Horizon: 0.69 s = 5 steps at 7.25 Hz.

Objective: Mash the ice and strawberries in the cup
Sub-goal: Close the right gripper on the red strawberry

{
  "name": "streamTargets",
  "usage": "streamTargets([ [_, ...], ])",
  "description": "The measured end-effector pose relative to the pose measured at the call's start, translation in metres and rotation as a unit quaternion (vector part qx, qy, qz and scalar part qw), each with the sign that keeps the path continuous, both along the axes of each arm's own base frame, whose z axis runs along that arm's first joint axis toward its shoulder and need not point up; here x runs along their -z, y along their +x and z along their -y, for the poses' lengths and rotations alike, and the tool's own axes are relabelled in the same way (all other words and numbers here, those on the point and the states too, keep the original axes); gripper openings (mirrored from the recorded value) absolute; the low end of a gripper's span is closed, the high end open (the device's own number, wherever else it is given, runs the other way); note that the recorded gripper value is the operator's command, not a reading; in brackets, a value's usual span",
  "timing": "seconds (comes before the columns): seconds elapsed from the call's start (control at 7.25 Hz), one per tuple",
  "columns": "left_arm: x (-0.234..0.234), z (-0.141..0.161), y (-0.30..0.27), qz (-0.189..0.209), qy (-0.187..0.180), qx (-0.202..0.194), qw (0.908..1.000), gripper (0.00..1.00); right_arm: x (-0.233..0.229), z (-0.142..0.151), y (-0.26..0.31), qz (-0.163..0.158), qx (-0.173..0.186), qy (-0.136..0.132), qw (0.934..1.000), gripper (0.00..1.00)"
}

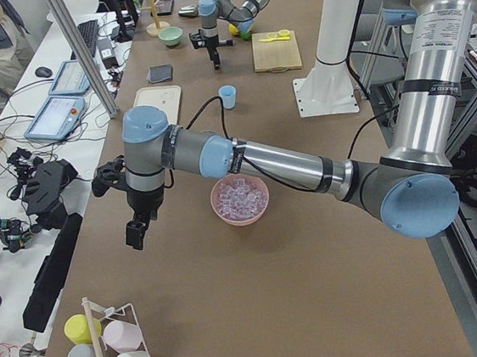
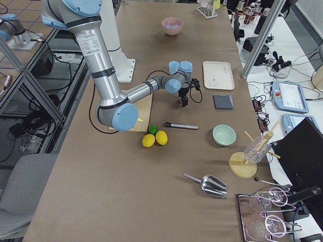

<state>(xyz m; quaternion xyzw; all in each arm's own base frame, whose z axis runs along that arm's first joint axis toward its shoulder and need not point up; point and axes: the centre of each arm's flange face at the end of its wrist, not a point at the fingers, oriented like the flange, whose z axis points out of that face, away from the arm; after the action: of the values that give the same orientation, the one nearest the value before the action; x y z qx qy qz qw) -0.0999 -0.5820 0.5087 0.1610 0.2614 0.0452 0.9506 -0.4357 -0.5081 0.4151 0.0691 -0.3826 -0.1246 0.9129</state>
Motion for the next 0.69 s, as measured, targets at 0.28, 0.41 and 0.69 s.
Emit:
streamTargets([
  [0.28, 0.004, 0.003, 0.002, -0.001, 0.002, -0.001, 1.0000, 0.97, 0.004, -0.001, 0.003, 0.003, -0.001, 0.003, 1.0000, 0.63],
  [0.41, 0.007, 0.006, 0.003, -0.001, 0.004, 0.000, 1.0000, 0.97, 0.003, -0.002, 0.006, 0.003, -0.003, 0.004, 1.0000, 0.64],
  [0.69, 0.010, 0.012, 0.004, -0.001, 0.005, -0.001, 1.0000, 0.97, 0.000, -0.003, 0.010, 0.002, -0.004, 0.003, 1.0000, 0.67],
])
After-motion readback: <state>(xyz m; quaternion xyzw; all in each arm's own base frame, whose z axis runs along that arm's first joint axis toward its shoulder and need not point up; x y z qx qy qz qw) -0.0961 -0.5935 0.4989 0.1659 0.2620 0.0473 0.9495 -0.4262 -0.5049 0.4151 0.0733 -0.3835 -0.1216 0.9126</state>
